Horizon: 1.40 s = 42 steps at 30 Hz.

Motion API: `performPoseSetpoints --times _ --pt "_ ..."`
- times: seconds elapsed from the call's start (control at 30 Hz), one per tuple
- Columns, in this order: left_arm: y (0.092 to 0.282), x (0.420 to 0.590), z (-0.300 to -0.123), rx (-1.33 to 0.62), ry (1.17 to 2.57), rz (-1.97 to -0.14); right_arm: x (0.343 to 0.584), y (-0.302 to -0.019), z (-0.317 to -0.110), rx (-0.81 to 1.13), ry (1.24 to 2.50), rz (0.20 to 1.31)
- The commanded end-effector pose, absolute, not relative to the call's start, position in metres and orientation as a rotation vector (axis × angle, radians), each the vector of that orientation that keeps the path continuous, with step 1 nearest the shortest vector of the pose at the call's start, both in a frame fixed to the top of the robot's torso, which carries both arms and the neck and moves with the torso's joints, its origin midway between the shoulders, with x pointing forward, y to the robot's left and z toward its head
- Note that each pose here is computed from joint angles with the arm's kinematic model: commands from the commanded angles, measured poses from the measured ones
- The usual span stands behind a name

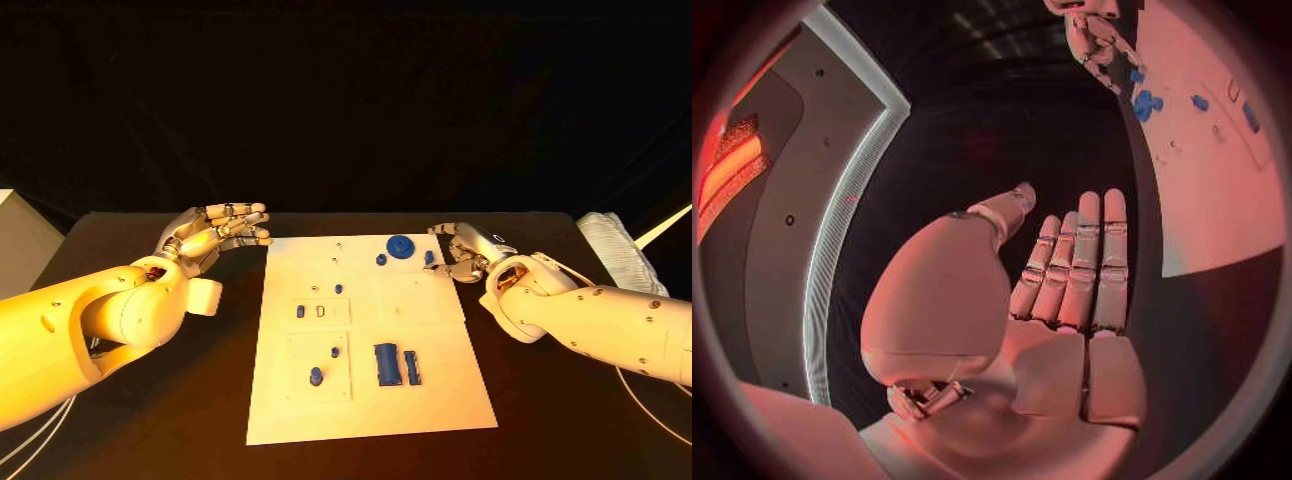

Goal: Assemble the parts on the task board

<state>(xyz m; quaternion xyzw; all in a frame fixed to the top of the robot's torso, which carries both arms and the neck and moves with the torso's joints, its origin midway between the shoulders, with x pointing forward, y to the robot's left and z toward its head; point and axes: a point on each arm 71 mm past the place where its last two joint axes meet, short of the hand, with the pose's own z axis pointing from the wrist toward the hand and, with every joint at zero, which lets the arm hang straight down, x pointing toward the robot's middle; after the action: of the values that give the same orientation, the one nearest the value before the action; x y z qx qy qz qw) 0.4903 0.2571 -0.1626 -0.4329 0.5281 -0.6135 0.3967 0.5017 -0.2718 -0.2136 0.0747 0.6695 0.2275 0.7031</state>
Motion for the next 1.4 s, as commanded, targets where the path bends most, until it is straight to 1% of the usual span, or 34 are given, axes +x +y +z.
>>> performPoseSetpoints --times 0.03,0.17,0.27,0.37,0.6,0.87,1.1,1.2,1.33,1.4 --pt "0.256 0.491 -0.162 -1.086 1.336 -1.565 0.497 -0.27 -0.206 0.174 1.452 0.554" --pt "0.256 0.491 -0.162 -1.085 1.337 -1.566 0.492 -0.267 -0.195 0.2 1.439 0.604" --pt "0.255 0.491 -0.162 -1.076 1.341 -1.566 0.487 -0.258 -0.186 0.213 1.438 0.653" --pt "0.254 0.491 -0.162 -1.06 1.351 -1.562 0.481 -0.244 -0.18 0.215 1.45 0.705" --pt "0.249 0.49 -0.162 -0.93 1.424 -1.521 0.467 -0.205 -0.175 0.195 1.507 0.794" --pt "0.247 0.489 -0.165 -0.89 1.503 -1.467 0.455 -0.172 -0.177 0.141 1.549 0.839" --pt "0.247 0.488 -0.175 -0.878 1.655 -1.35 0.448 -0.153 -0.18 0.099 1.574 0.851" --pt "0.246 0.487 -0.18 -0.858 1.752 -1.281 0.446 -0.147 -0.183 0.085 1.587 0.851" --pt "0.241 0.483 -0.185 -0.763 1.864 -1.212 0.445 -0.141 -0.187 0.071 1.602 0.852" --pt "0.238 0.481 -0.186 -0.68 1.917 -1.159 0.443 -0.138 -0.189 0.065 1.609 0.852"
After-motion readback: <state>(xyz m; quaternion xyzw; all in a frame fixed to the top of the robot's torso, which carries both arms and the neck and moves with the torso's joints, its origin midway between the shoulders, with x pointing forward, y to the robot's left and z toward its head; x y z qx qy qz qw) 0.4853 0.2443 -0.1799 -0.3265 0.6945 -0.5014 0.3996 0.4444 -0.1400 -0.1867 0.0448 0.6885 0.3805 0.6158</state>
